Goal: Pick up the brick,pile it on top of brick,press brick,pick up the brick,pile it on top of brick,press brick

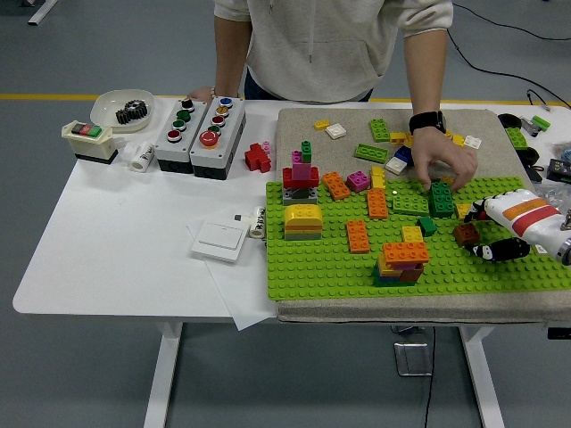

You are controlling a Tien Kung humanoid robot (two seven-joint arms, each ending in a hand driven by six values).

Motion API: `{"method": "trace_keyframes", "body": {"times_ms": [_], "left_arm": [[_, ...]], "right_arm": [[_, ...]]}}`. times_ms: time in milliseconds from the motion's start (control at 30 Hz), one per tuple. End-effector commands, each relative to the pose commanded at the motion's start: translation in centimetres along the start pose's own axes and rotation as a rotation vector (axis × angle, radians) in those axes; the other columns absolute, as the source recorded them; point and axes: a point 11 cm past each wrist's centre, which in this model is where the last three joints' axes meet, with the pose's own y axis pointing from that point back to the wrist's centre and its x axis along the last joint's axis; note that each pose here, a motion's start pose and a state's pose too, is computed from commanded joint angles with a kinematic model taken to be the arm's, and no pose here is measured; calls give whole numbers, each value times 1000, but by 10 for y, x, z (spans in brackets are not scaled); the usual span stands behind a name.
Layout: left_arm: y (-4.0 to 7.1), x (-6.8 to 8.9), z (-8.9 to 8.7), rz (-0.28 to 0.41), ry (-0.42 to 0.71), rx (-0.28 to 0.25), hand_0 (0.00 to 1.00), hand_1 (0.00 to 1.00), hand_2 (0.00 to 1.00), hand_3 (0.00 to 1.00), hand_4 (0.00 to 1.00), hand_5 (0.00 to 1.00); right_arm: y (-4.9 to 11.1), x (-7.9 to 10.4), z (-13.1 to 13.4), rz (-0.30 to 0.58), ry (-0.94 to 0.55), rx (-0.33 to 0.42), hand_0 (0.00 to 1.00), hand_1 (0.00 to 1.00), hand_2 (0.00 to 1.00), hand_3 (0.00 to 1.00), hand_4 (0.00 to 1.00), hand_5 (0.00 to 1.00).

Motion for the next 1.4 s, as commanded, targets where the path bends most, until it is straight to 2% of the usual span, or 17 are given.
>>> {"method": "trace_keyframes", "body": {"times_ms": [233, 267, 433, 467, 633, 667, 833, 867, 1167, 1400], "left_arm": [[0, -1, 0, -1, -1, 1, 804, 789, 788, 590, 655, 674], [0, -1, 0, -1, -1, 2, 805, 790, 789, 589, 655, 674], [0, -1, -1, -1, -4, 3, 805, 790, 789, 589, 655, 674], [0, -1, -1, -1, -5, 3, 805, 790, 789, 589, 654, 674], [0, -1, -1, -1, -6, 4, 805, 790, 789, 589, 654, 674], [0, -1, -1, -1, -7, 5, 805, 790, 789, 590, 654, 673], [0, -1, -2, -2, -9, 8, 805, 790, 789, 590, 654, 673], [0, -1, -3, -2, -10, 8, 806, 792, 789, 589, 655, 675], [0, -2, -4, -3, -14, 13, 805, 791, 791, 589, 655, 674], [0, -2, -3, -4, -16, 12, 804, 792, 791, 589, 655, 674]], "right_arm": [[1, -4, 0, -9, -1, -2, 508, 532, 587, 586, 749, 393], [1, -4, 0, -8, -1, 0, 463, 520, 575, 580, 741, 392], [1, -4, -1, 2, -1, 8, 463, 520, 575, 580, 741, 392], [1, -4, -1, 4, -1, 9, 399, 477, 536, 560, 723, 390], [1, -5, -1, 6, -3, 9, 399, 477, 536, 560, 723, 390], [2, -6, 0, 6, -5, 8, 330, 425, 497, 537, 707, 404], [3, -7, 0, 9, -10, 8, 330, 425, 497, 537, 707, 404], [3, -7, 0, 9, -11, 8, 292, 409, 485, 528, 698, 419], [6, -7, 1, 20, -17, 7, 281, 406, 482, 526, 698, 419], [8, 1, 2, 50, -18, 7, 276, 407, 479, 525, 693, 420]]}}
